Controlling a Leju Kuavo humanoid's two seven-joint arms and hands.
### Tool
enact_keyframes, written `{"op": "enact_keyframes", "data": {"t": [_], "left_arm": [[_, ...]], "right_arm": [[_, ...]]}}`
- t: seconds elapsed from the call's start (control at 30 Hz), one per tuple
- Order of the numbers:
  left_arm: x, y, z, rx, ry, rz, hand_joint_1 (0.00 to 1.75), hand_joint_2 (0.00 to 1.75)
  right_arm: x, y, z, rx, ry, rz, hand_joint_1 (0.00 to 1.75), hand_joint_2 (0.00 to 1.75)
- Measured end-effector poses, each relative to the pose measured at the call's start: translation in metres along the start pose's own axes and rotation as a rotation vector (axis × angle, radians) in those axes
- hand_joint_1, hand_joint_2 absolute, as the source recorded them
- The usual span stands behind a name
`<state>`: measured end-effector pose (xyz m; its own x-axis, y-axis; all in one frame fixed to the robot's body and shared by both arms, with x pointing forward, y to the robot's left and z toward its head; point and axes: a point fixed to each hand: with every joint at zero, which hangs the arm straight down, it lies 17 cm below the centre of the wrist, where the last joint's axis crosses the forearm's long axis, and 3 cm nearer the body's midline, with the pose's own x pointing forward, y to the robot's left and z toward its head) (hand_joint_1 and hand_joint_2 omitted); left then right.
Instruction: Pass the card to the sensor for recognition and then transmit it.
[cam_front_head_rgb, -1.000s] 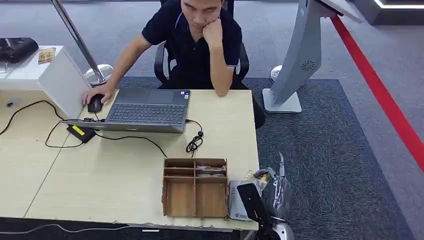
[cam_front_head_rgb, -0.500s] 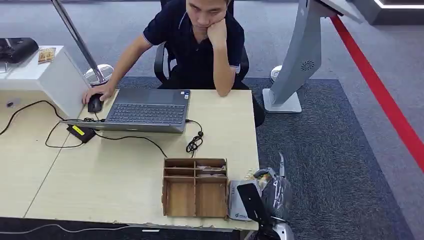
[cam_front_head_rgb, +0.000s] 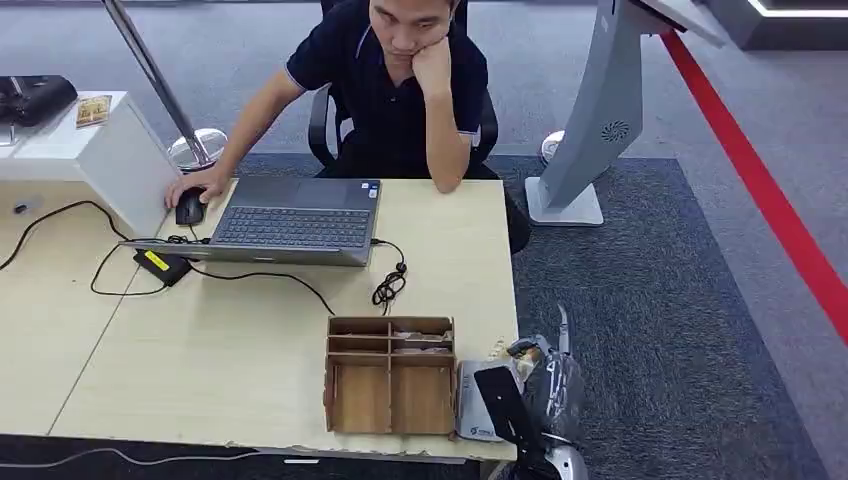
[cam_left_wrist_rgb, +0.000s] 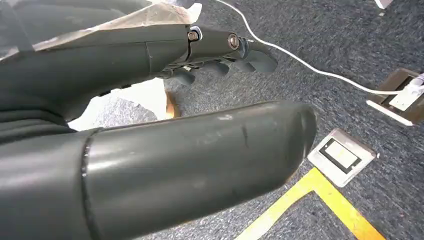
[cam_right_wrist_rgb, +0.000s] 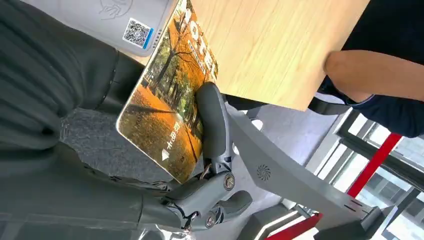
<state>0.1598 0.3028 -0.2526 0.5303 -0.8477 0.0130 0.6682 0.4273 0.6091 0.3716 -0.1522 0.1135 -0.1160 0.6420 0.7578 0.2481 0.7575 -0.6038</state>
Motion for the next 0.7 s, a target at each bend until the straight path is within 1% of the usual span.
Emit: {"op": "enact_keyframes", "data": {"t": [0.23, 0.3, 0.37, 0.5, 0.7], "left_arm": [[0.0, 0.0, 0.0, 0.0, 0.0, 0.0, 0.0, 0.0], [-0.004, 0.0, 0.0, 0.0, 0.023, 0.02, 0.0, 0.0], [-0.006, 0.001, 0.0, -0.001, 0.035, 0.033, 0.0, 0.0], [-0.011, 0.002, -0.002, 0.001, 0.041, 0.037, 0.0, 0.0], [-0.013, 0.003, -0.002, 0.003, 0.044, 0.036, 0.0, 0.0]], "right_arm": [[0.0, 0.0, 0.0, 0.0, 0.0, 0.0, 1.75, 1.75], [-0.007, 0.005, 0.002, 0.018, 0.032, 0.023, 1.75, 1.75], [-0.016, 0.011, 0.011, 0.046, 0.059, 0.048, 1.75, 1.75], [-0.022, 0.023, 0.032, 0.094, 0.04, 0.077, 1.75, 1.75], [-0.028, 0.028, 0.039, 0.117, 0.042, 0.087, 1.75, 1.75]]}}
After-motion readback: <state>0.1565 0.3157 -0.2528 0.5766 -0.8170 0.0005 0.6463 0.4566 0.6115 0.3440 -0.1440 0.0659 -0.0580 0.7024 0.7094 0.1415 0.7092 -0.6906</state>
